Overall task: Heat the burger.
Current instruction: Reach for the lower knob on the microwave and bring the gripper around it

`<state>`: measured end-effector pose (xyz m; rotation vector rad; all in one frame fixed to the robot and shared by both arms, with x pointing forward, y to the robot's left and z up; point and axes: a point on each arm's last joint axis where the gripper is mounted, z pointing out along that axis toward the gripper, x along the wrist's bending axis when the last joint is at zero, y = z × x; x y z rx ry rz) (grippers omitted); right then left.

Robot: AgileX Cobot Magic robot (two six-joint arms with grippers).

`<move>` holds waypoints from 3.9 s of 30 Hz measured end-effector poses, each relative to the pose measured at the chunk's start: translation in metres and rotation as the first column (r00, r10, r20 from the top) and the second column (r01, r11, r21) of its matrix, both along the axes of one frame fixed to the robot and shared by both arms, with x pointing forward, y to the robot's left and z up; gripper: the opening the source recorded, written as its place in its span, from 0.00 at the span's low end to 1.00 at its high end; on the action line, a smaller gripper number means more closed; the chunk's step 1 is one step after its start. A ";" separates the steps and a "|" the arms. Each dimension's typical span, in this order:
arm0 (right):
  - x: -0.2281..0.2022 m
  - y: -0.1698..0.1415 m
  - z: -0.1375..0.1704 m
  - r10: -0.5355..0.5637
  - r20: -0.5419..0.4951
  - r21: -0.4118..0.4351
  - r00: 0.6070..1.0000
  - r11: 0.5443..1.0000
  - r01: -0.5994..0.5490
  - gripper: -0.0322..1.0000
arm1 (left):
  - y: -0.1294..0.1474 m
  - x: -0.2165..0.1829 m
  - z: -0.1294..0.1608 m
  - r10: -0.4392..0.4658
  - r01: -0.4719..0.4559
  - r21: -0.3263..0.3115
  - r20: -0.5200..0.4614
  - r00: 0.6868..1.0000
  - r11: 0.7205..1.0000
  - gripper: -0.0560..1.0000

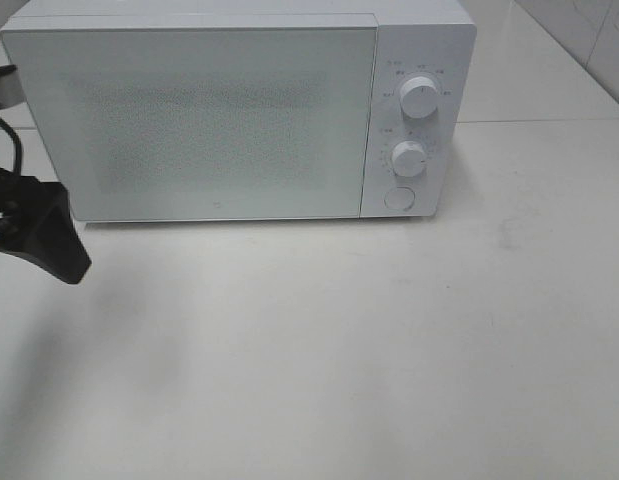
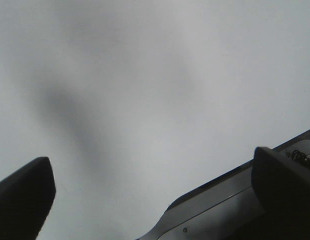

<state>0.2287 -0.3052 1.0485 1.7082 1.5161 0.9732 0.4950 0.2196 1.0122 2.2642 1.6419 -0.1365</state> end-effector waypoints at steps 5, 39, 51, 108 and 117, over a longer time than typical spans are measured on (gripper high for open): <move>0.000 0.000 0.000 0.000 0.000 0.000 1.000 1.000 0.000 0.76 | 0.043 -0.009 0.010 0.175 -0.175 -0.001 -0.029 0.984 0.985 0.99; 0.000 0.000 0.000 0.000 0.000 0.000 1.000 1.000 0.000 0.76 | 0.071 -0.164 0.029 0.272 -0.305 0.060 0.317 0.909 0.950 0.99; 0.000 0.000 0.000 0.000 0.000 0.000 1.000 1.000 0.000 0.76 | 0.071 -0.222 0.039 0.263 -0.317 -0.025 0.625 0.735 0.948 0.99; 0.000 0.000 0.000 0.000 0.000 0.000 1.000 1.000 0.000 0.76 | 0.069 -0.262 0.043 0.256 -0.302 -0.097 0.796 0.549 0.948 0.99; 0.000 0.000 0.000 0.000 0.002 0.000 1.000 1.000 0.000 0.76 | 0.069 -0.262 0.043 0.256 -0.302 -0.097 0.796 0.549 0.948 0.99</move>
